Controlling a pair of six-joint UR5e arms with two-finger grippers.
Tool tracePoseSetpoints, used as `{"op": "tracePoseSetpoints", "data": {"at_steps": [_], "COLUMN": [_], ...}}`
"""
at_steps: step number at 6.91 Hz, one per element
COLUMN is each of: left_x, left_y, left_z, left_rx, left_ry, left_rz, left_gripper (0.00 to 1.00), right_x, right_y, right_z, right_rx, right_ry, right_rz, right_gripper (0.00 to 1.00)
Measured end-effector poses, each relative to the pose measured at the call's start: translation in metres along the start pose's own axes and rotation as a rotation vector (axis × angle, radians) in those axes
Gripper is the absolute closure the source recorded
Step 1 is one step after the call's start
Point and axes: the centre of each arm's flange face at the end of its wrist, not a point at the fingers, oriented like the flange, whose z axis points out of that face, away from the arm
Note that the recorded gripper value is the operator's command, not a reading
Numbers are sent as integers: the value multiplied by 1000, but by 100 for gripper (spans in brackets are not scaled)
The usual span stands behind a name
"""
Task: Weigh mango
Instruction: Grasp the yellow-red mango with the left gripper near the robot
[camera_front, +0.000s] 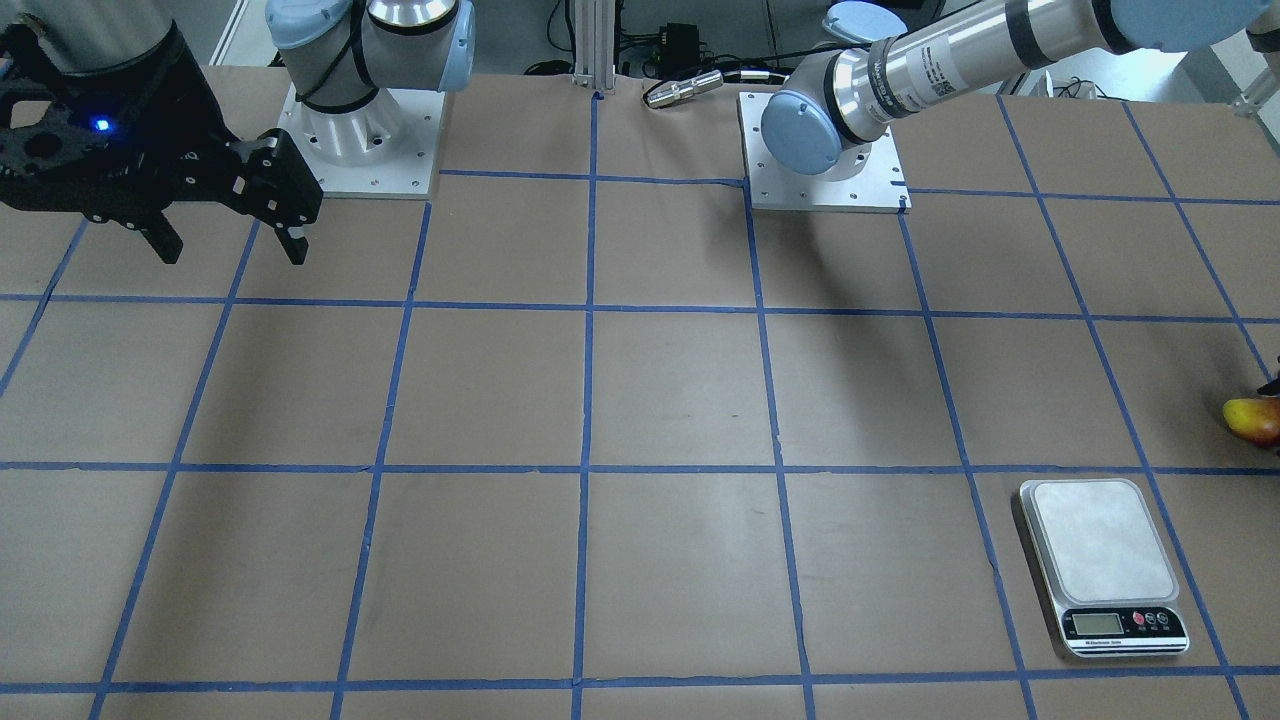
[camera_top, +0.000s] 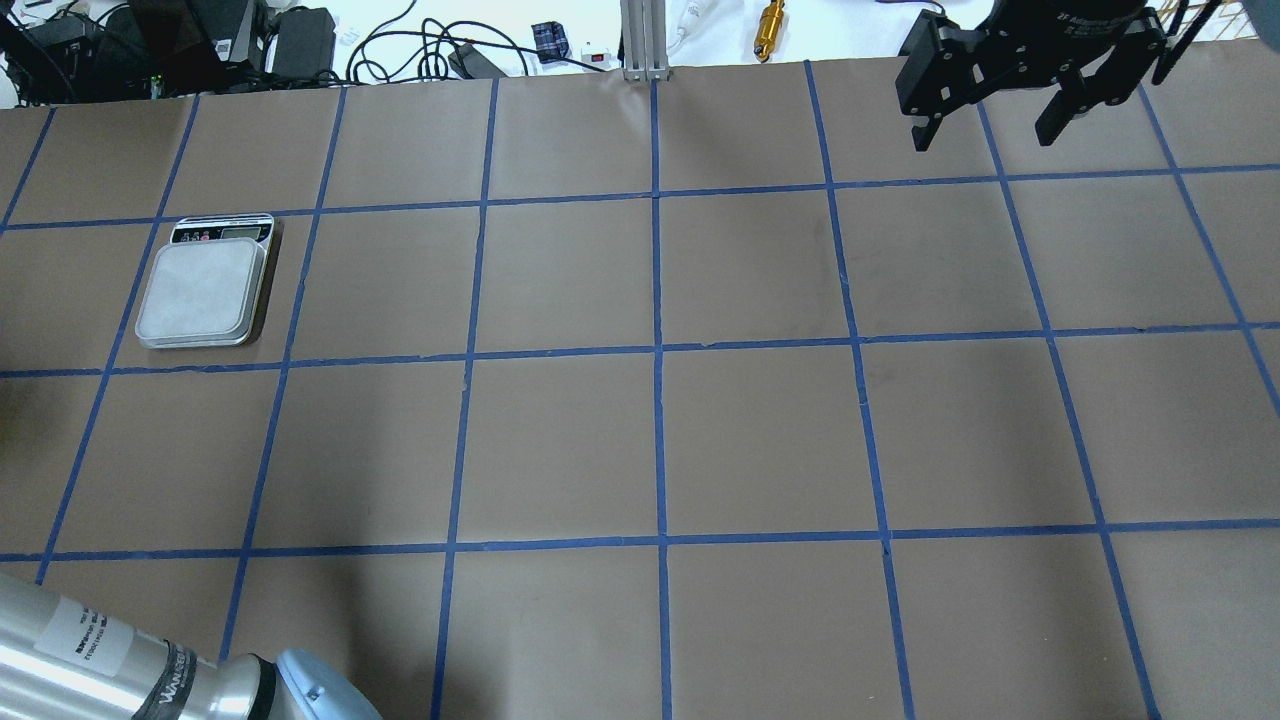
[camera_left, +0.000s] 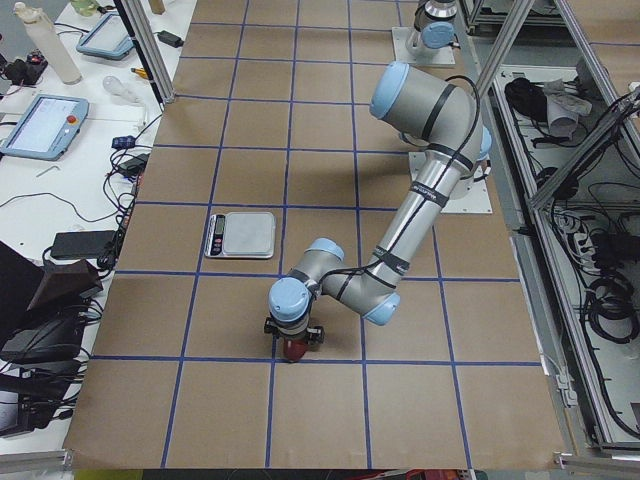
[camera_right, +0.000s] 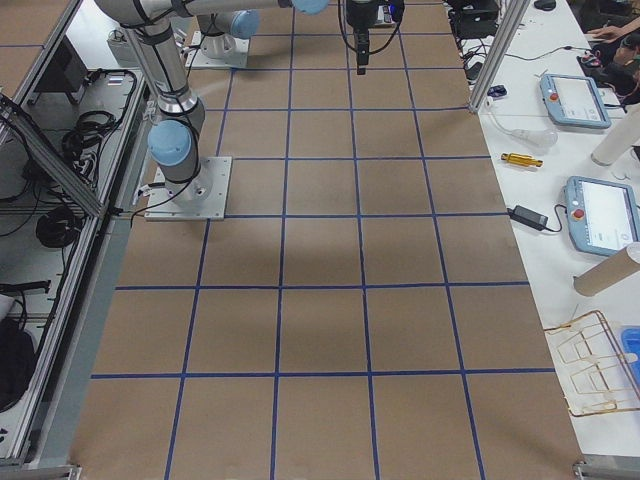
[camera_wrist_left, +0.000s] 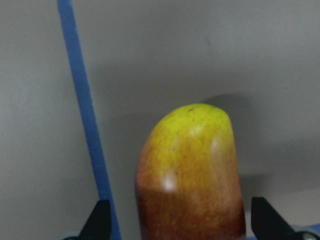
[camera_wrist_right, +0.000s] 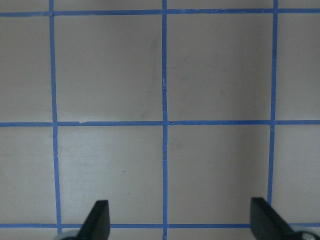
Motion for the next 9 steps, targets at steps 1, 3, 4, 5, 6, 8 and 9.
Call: {"op": "tracePoseSetpoints", "data": {"at_steps": [1, 3, 4, 5, 6, 8, 9], "left_x": [1, 1, 0, 1, 4, 5, 3], "left_y": [2, 3, 3, 5, 8, 8, 5], "left_z": [6, 15, 16, 16, 14, -5, -23], "left_rx": [6, 14, 12, 4, -7, -29, -40], "left_ry": [3, 6, 4, -2, -9, -15, -21], "left_rz": [-1, -2, -2, -4, -8, -22, -32], "left_gripper": [8, 38, 71, 100, 100, 100, 100], "right_x": [0, 0, 0, 0, 0, 0, 0], "right_y": [0, 0, 0, 0, 0, 0, 0], "right_z": [0, 0, 0, 0, 0, 0, 0], "right_rx": [0, 0, 0, 0, 0, 0, -1], "right_ry": [0, 0, 0, 0, 0, 1, 0], "right_rz": [0, 0, 0, 0, 0, 0, 0], "right_gripper": [0, 0, 0, 0, 0, 0, 0]}}
